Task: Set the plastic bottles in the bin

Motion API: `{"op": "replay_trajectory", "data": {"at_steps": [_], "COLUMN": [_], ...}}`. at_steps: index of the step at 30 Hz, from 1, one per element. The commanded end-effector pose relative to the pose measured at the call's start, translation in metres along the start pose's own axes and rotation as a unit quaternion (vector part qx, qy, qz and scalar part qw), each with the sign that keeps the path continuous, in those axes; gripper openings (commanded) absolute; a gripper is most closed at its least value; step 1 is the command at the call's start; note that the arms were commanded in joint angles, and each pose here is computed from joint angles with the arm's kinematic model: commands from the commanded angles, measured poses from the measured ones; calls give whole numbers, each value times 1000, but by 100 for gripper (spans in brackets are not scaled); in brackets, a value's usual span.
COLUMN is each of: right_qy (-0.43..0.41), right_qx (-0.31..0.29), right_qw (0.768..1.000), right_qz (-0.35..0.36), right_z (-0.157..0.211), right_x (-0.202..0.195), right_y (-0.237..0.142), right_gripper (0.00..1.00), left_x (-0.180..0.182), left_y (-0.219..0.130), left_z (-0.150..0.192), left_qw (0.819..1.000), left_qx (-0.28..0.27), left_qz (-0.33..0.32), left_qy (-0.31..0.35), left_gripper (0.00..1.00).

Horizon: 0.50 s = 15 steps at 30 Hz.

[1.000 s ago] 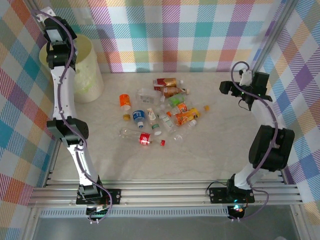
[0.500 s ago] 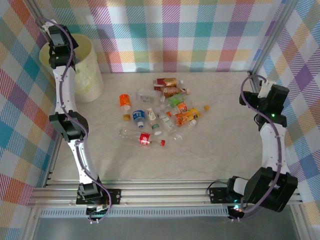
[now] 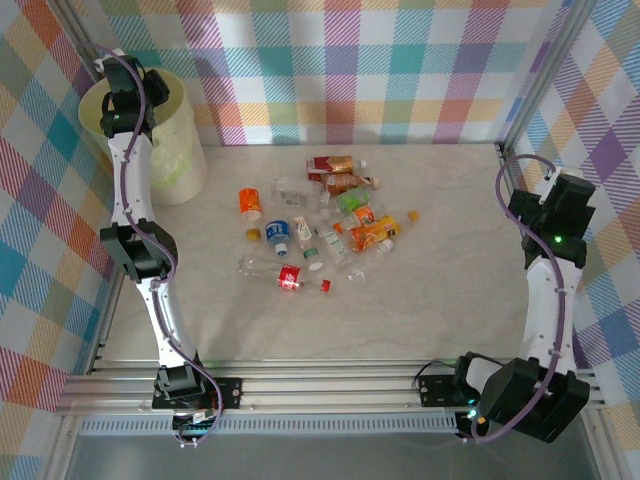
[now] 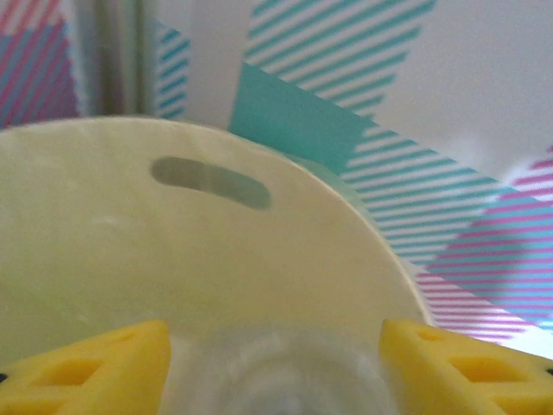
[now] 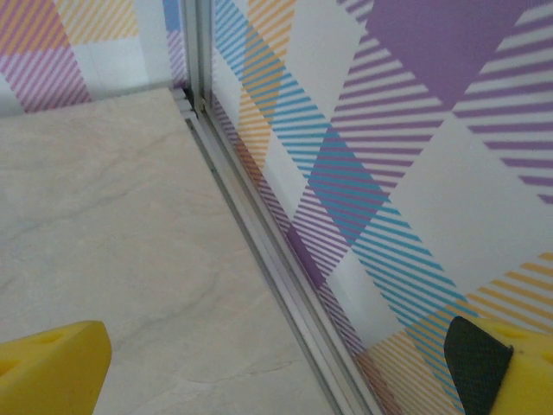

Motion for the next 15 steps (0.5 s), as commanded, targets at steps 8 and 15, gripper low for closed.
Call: {"op": "replay_trajectory", "data": {"at_steps": [8, 15], "right_qy": [67, 112], "right_qx": [-47, -117], "right_qw": [991, 954], "right_qz": [-109, -253], "right_z": [-33, -51], "right_x": [13, 47], "right_y": [-42, -76], "right_gripper": [100, 100], "left_x": [-14, -28], "left_y": [-45, -87], "left_z": [-31, -50], "left_qw": [998, 994], "left_qx": [1, 7], "left_qz": [57, 108], "left_qy": [-13, -26], "left_gripper": [91, 100]}}
Point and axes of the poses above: each hand's point on the last joint's axis, 136 mm out from that joint toward the fingers, its own y axis out along the fingers, its own x axis along the line the jaws close on, z = x × y, the point moved 7 cm from there along -y, back along the fingers, and after that the axes turned 4 degrees about -y, right-handed, at the moved point
